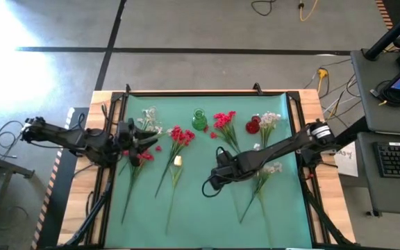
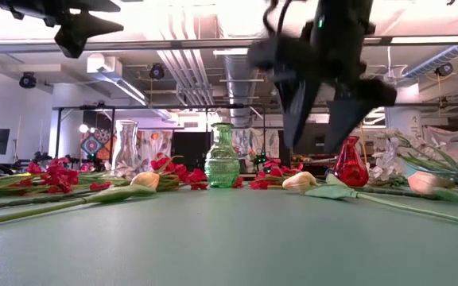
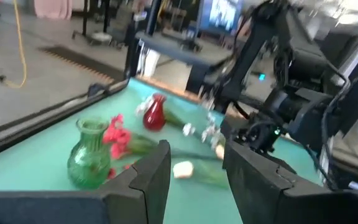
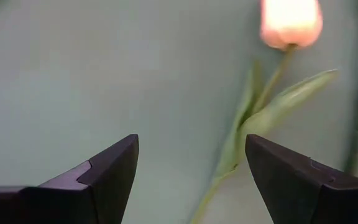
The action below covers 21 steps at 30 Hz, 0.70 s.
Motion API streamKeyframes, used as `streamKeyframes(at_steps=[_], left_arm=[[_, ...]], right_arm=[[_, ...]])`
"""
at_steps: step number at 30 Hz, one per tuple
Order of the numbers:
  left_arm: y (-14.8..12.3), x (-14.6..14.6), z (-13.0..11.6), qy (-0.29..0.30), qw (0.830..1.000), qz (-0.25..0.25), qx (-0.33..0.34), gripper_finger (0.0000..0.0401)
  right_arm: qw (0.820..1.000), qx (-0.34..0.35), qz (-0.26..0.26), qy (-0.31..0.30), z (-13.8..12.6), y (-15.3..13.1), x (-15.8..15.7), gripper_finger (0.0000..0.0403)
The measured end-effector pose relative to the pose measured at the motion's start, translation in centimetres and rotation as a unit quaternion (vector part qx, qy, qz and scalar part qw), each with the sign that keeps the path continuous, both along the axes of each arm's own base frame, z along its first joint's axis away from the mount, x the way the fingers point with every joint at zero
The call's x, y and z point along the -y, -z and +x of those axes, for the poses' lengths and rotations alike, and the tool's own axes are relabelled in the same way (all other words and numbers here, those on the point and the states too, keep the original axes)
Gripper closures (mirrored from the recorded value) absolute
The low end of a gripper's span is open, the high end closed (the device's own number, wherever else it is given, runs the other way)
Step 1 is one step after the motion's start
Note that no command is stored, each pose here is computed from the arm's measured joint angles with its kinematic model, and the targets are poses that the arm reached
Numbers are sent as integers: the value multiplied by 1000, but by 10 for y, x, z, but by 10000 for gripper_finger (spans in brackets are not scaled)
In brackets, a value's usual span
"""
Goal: Sort flowers into vase by color
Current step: Put the right white tulip into the green vase
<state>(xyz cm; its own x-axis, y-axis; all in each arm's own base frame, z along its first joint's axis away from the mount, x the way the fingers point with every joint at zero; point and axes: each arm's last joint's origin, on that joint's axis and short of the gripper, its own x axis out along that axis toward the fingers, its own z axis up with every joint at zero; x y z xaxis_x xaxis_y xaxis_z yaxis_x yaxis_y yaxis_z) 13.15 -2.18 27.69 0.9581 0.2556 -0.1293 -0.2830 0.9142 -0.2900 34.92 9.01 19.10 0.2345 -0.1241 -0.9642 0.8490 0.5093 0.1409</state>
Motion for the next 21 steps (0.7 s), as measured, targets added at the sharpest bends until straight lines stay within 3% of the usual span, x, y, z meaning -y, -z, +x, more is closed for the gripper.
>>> streamKeyframes(at_steps=[5,10,21], left_arm=[[-3,1,3,-1,1000,3,-21,262],[-2,2,6,0,1000,7,-28,262],[5,4,16,-5,998,16,-55,262]], right_arm=[[998,-61,-13,16,1,22,10,115],[997,-80,-6,15,4,31,15,123],[994,-108,1,5,5,45,16,251]])
